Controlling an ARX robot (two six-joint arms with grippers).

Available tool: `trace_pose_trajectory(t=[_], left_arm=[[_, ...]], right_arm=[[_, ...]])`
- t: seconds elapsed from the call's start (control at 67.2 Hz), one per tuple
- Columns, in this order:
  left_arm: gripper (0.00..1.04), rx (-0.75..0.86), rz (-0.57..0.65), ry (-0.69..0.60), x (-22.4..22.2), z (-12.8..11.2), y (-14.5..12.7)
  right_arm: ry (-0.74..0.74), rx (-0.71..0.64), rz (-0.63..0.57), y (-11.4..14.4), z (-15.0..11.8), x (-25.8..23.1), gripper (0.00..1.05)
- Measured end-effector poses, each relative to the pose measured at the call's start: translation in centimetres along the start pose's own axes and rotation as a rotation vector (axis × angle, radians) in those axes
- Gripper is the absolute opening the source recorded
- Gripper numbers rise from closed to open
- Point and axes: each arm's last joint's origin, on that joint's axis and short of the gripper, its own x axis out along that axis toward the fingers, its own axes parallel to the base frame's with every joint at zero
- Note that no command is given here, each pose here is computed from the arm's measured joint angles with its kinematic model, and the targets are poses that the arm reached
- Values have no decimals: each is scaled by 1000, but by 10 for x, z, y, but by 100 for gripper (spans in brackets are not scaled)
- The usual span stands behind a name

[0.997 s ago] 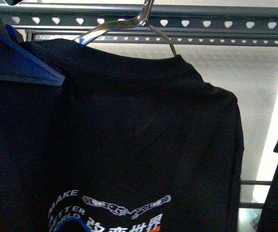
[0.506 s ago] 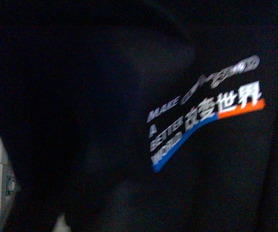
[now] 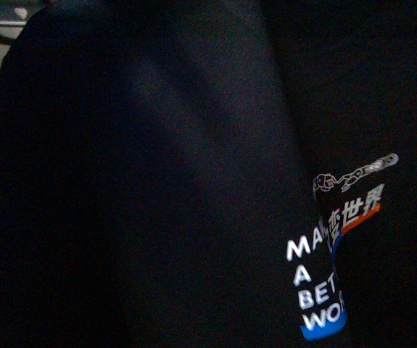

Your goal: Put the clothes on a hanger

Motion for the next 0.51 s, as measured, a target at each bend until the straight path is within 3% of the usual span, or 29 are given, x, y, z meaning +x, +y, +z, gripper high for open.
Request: trace_pose_trajectory(t=[0.149, 0.253, 0.506], left_arm=[[4, 161, -35, -73, 1, 27, -3], [4, 178, -56, -76, -1, 44, -12], [4, 53, -80, -35, -5, 35, -12]], right_arm=[[0, 0, -2, 0, 0, 0, 97], [0, 0, -2, 0, 0, 0, 97], [0, 0, 0, 0, 0, 0, 97]])
